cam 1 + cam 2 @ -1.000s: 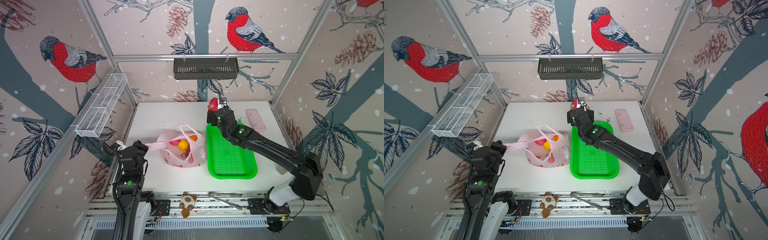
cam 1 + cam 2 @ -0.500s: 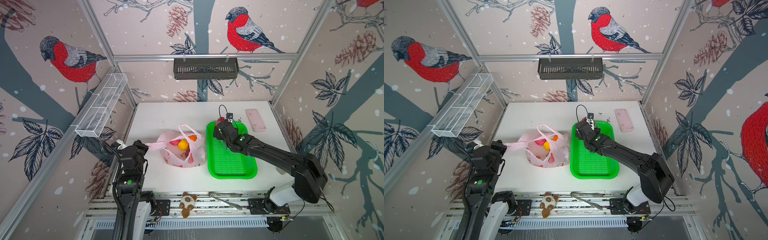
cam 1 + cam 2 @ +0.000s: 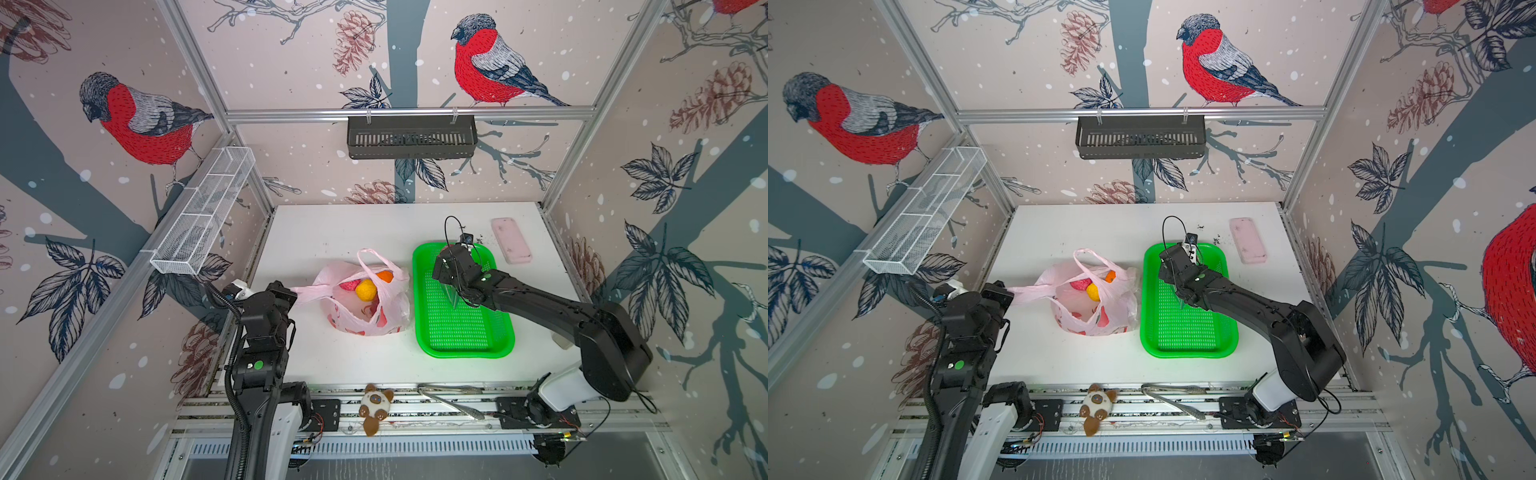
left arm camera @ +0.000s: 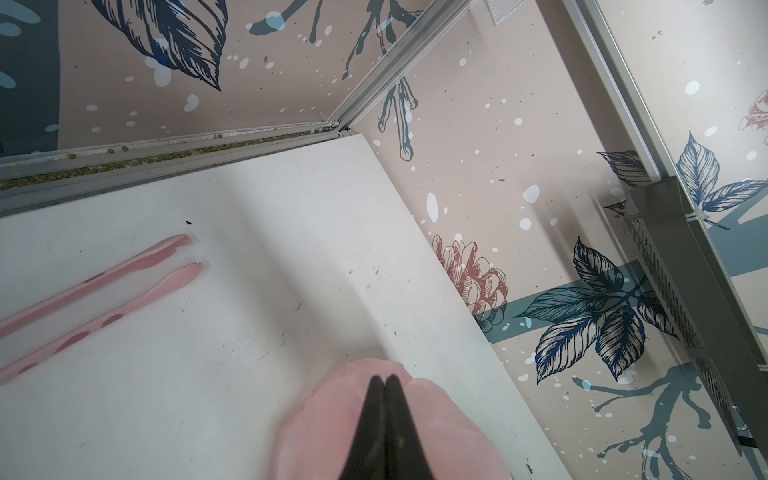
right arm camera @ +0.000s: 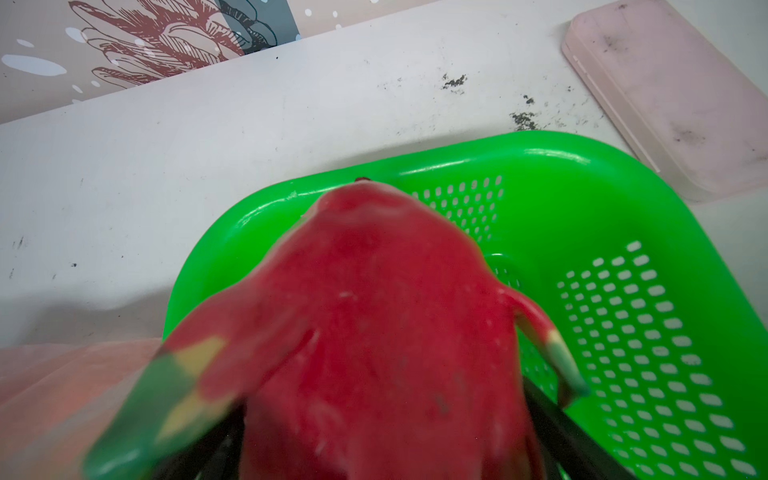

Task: Untie the knot of the plastic bag and take out the fruit
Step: 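Lower the dragon fruit into the green basket and open the right gripper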

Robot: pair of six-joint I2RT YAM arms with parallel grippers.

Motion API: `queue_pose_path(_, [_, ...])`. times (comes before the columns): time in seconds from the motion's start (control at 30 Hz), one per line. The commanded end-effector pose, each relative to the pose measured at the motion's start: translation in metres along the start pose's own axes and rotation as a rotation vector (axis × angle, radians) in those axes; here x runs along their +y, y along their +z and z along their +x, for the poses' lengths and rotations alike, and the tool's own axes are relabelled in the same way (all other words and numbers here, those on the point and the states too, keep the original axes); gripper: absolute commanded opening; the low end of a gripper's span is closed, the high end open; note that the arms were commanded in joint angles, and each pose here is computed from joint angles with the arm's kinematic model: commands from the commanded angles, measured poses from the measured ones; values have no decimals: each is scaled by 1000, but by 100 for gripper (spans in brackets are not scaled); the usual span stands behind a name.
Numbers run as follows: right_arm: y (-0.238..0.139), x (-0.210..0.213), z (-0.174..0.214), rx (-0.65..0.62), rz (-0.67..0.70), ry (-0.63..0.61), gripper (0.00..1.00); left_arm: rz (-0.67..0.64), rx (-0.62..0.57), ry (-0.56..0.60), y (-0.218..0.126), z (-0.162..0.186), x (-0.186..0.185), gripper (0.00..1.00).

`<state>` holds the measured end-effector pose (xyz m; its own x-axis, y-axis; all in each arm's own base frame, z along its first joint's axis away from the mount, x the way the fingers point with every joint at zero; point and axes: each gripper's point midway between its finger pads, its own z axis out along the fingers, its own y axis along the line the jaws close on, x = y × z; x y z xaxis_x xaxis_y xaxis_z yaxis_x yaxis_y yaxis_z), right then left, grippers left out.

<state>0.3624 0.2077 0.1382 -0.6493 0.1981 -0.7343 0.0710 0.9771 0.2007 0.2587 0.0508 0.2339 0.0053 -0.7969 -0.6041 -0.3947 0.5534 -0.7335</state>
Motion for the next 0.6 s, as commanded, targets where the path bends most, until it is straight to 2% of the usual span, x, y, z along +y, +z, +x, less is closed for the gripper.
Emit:
queue_pose_path(0.0, [6,5,-5,-24,-27,33,16,8,-9,-1,0,-2,-2,0])
queue_pose_path(0.57, [45,-5,26,77,-24,43,19,1,-4,6,1,-1,-1,0])
